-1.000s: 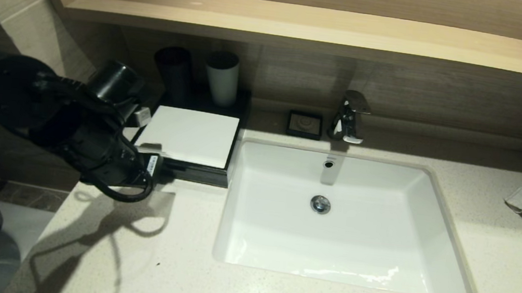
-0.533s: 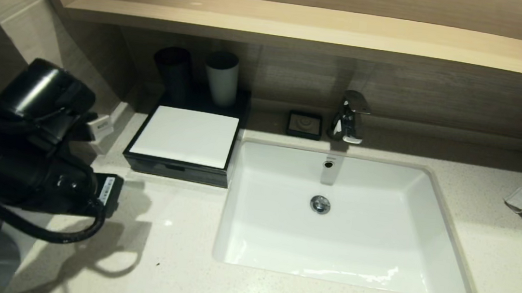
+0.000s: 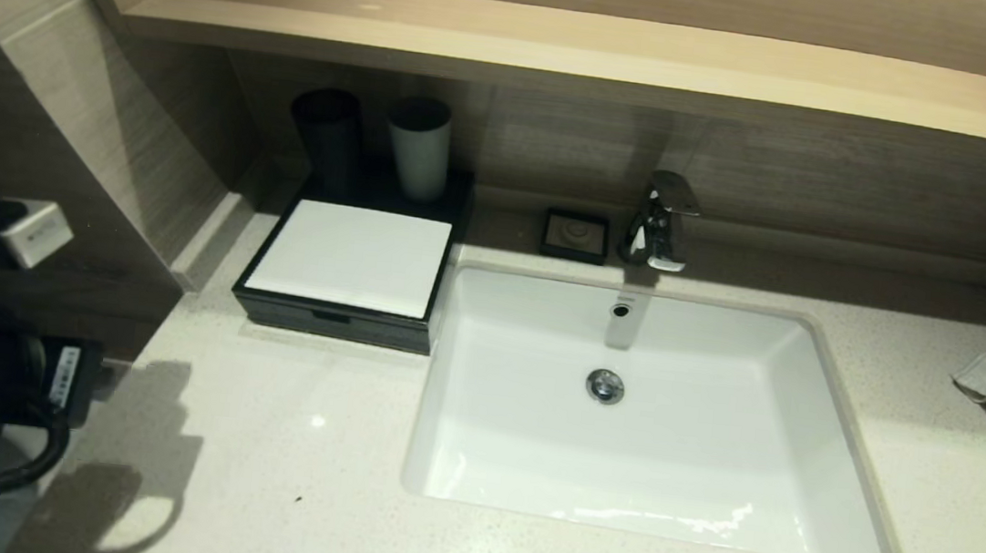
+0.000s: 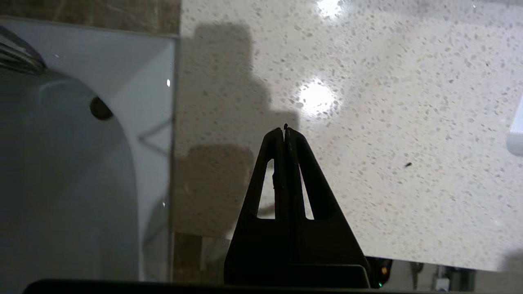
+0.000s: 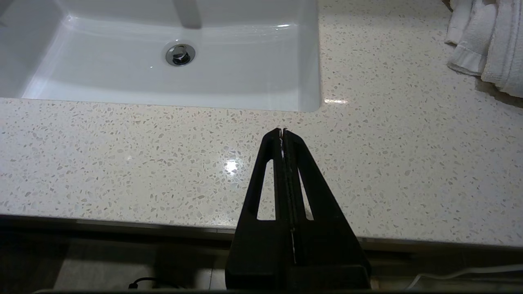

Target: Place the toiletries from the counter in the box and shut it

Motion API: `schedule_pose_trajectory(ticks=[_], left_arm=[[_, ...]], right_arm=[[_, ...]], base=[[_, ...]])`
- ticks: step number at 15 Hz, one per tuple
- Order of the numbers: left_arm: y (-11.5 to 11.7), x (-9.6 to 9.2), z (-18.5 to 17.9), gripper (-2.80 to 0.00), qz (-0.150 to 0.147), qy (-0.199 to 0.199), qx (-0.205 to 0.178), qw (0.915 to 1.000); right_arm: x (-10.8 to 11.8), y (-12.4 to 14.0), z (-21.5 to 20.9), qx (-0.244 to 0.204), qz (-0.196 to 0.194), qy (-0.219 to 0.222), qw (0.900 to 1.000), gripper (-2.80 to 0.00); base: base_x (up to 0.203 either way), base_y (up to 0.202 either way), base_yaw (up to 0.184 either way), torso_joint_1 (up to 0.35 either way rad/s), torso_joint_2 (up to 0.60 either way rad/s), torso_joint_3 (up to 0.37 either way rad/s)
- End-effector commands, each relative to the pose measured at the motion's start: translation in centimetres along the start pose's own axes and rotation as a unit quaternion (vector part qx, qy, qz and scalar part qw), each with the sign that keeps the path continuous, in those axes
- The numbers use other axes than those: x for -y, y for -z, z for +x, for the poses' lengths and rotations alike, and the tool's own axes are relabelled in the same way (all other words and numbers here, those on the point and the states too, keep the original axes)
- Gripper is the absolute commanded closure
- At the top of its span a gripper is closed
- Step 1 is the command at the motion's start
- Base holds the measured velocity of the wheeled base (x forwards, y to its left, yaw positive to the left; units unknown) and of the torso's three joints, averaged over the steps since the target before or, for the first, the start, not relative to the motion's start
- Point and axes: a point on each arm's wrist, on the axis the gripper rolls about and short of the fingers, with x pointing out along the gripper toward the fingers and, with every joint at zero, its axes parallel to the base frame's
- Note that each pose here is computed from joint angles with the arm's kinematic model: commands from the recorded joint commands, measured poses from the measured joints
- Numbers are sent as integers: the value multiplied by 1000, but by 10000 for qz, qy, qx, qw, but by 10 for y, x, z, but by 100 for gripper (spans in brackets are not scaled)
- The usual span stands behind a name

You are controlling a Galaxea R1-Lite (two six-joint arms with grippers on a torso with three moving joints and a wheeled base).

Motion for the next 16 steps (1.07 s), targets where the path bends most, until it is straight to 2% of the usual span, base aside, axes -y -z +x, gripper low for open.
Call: schedule_pose_trajectory(ticks=[1,3,5,9,12,16], left_arm=[[12,-11,-19,0,-70,-205,769,9968],[17,-13,-35,0,-89,-209,1367,9904],[26,-14,-55,0,-50,-220,1802,9834],[48,-16,-76,0,-27,-326,2258,9736],[79,-18,-85,0,10,-523,2440,9684],[120,-21,-104,0,75,-904,2978,9503]], right_arm=[[0,0,0,-2,-1,-1,10000,0],[0,0,0,-2,-1,-1,10000,0],[0,0,0,-2,-1,-1,10000,0],[0,0,0,-2,-1,-1,10000,0],[0,0,0,-2,-1,-1,10000,0],[0,0,0,-2,-1,-1,10000,0]], base=[[0,0,0,0,0,0],[0,0,0,0,0,0],[0,0,0,0,0,0],[0,0,0,0,0,0],[0,0,0,0,0,0],[0,0,0,0,0,0]])
